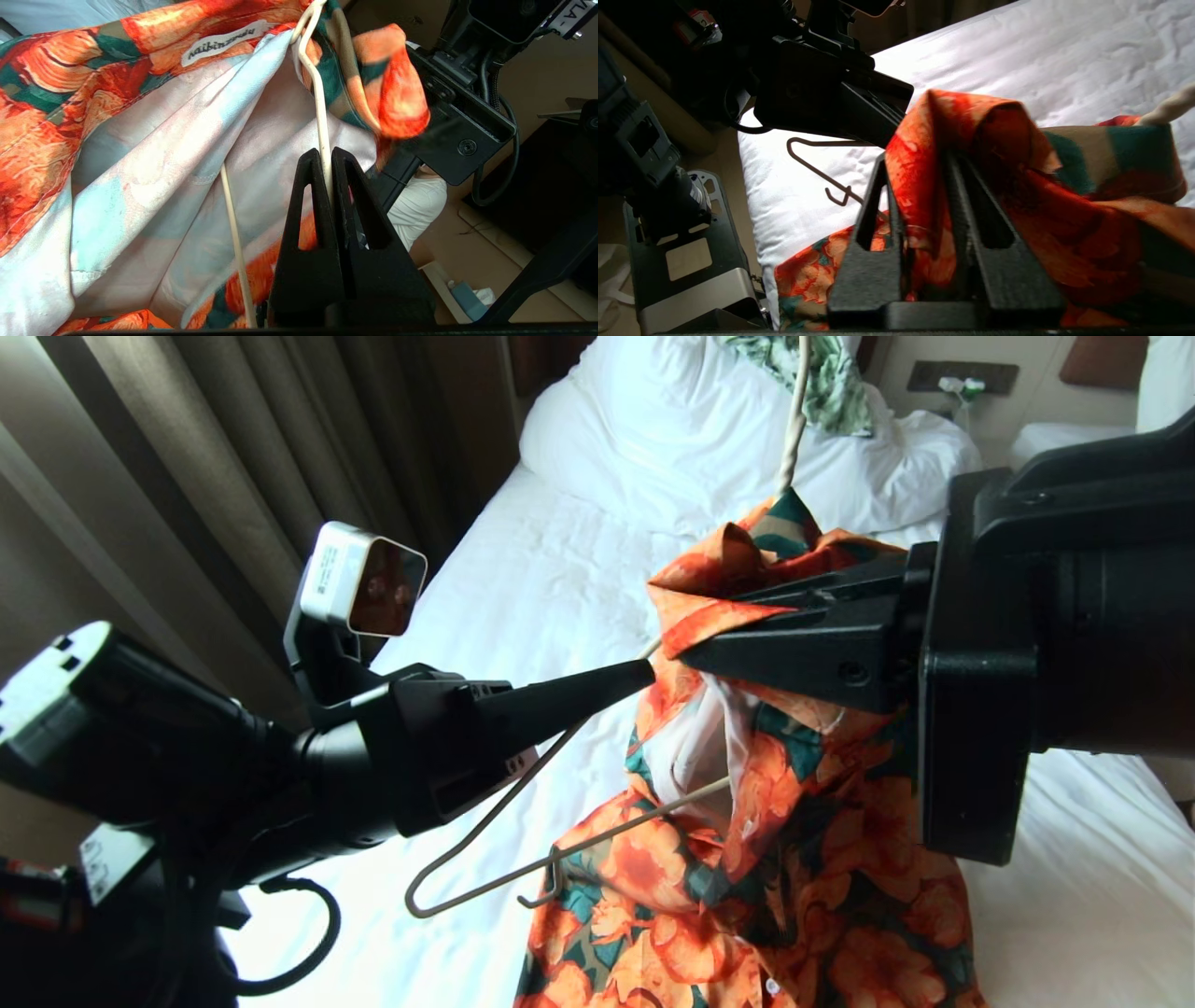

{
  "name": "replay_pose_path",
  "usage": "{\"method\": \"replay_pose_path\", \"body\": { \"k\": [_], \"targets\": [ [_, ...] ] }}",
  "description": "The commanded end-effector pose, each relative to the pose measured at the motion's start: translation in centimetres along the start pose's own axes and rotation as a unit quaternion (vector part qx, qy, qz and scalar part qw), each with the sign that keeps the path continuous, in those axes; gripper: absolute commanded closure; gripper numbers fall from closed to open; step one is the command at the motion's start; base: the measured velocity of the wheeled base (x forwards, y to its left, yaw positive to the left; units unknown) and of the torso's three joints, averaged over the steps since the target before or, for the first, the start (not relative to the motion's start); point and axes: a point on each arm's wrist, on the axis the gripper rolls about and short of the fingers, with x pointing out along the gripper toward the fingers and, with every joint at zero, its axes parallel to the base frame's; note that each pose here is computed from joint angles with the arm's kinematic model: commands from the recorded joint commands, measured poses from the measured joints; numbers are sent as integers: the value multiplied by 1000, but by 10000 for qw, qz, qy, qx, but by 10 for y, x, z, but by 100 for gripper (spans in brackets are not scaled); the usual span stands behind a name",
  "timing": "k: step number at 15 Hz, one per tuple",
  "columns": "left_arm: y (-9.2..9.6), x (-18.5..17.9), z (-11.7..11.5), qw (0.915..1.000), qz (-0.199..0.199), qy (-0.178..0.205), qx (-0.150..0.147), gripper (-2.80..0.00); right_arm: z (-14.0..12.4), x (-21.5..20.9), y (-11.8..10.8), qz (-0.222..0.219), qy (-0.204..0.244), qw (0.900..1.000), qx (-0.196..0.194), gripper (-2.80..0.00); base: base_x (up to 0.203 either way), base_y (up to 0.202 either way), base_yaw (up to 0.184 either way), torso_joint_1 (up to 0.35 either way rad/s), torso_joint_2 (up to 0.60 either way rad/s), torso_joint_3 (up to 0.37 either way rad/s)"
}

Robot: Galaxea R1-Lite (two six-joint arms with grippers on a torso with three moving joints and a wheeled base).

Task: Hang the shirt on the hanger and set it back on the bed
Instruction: Hook one side of the shirt onto the hanger

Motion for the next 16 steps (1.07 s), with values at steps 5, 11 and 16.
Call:
{"method": "replay_pose_path", "body": {
  "k": [5,11,16],
  "targets": [
    [-3,-1,5,9999,-34,-91,73,0,0,-21,-1,51,138,9998,121,-280,0,0,0,0,0,0],
    [-5,1,11,9996,-54,-200,168,0,4,-61,-2,227,265,9970,691,-280,0,0,0,0,0,0],
    [-5,0,14,9994,-42,-253,223,0,-1,-81,-3,366,629,9948,719,-280,0,0,0,0,0,0]
  ]
}}
